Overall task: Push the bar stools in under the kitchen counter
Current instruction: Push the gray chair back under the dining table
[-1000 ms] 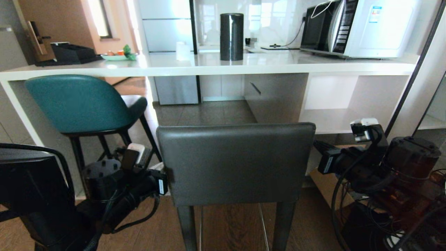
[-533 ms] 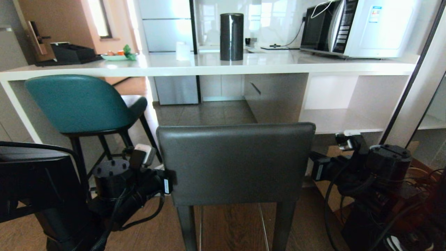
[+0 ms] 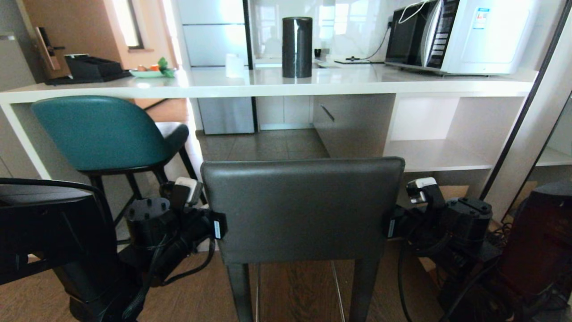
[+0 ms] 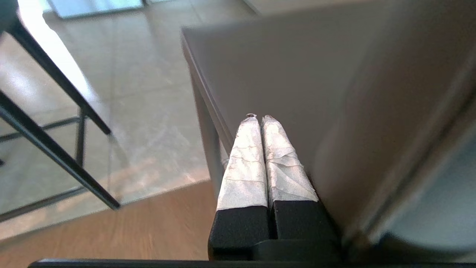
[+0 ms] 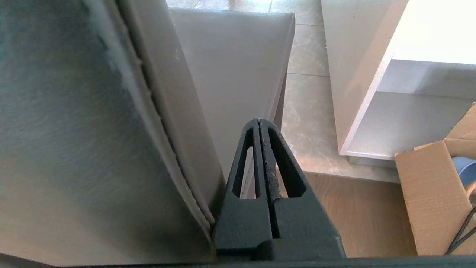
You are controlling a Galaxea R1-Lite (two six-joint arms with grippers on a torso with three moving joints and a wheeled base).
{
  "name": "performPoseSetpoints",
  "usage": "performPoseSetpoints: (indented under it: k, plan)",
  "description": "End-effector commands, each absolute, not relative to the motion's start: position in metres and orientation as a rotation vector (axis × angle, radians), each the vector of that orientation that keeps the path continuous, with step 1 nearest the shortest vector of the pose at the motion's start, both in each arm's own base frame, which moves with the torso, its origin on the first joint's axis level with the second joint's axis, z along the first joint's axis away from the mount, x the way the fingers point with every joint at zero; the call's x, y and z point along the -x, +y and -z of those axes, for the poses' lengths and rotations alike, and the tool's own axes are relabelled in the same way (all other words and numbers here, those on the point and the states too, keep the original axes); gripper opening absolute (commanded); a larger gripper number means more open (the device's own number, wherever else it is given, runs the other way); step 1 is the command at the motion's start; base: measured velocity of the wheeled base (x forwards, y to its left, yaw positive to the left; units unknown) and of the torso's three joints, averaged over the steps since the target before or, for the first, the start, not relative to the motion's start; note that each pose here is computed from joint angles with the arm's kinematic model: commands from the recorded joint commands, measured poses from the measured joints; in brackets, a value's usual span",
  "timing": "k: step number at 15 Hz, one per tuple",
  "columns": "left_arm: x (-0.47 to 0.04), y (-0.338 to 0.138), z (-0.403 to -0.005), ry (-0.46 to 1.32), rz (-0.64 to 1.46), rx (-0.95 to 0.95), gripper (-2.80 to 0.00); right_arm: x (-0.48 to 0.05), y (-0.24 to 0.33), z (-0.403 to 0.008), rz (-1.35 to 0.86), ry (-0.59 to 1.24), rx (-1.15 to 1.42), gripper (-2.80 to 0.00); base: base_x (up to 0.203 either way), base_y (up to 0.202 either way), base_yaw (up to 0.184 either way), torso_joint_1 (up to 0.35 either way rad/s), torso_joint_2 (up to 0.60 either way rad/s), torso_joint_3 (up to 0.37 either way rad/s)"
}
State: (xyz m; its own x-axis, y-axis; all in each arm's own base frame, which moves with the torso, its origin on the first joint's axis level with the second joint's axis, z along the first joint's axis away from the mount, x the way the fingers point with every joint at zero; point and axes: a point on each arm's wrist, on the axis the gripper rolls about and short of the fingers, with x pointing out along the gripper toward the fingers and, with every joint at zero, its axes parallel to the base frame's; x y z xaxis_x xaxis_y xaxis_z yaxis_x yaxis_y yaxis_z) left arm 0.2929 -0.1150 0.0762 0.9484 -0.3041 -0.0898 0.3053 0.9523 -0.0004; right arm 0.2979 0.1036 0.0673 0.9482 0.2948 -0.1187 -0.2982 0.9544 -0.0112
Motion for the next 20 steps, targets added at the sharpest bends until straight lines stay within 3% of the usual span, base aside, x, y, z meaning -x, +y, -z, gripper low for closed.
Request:
performPoseSetpoints:
  k: [1, 9, 20]
  plan:
    - [-0.2948, -0.1205, -0.0766, 0.074, 0.276, -0.013, -2.80, -0.2982, 0.1055, -0.0680, -0.309, 0.109, 0.029, -2.80, 0.000, 0.000, 0.000, 0.000, 0.00, 0.000]
    - [-0.2950, -0.1213, -0.0740, 0.075, 0.276, -0.064, -2.80, -0.3001, 0.1107, -0.0723, -0.323, 0.085, 0.032, -2.80, 0.000, 0.000, 0.000, 0.000, 0.00, 0.000]
    - [-0.2944, -0.1211, -0.0746, 0.074, 0.276, -0.066, -2.80, -0.3039, 0.1122, -0.0713, -0.326, 0.080, 0.032, -2.80, 0.182, 0.000, 0.003, 0.000, 0.00, 0.005]
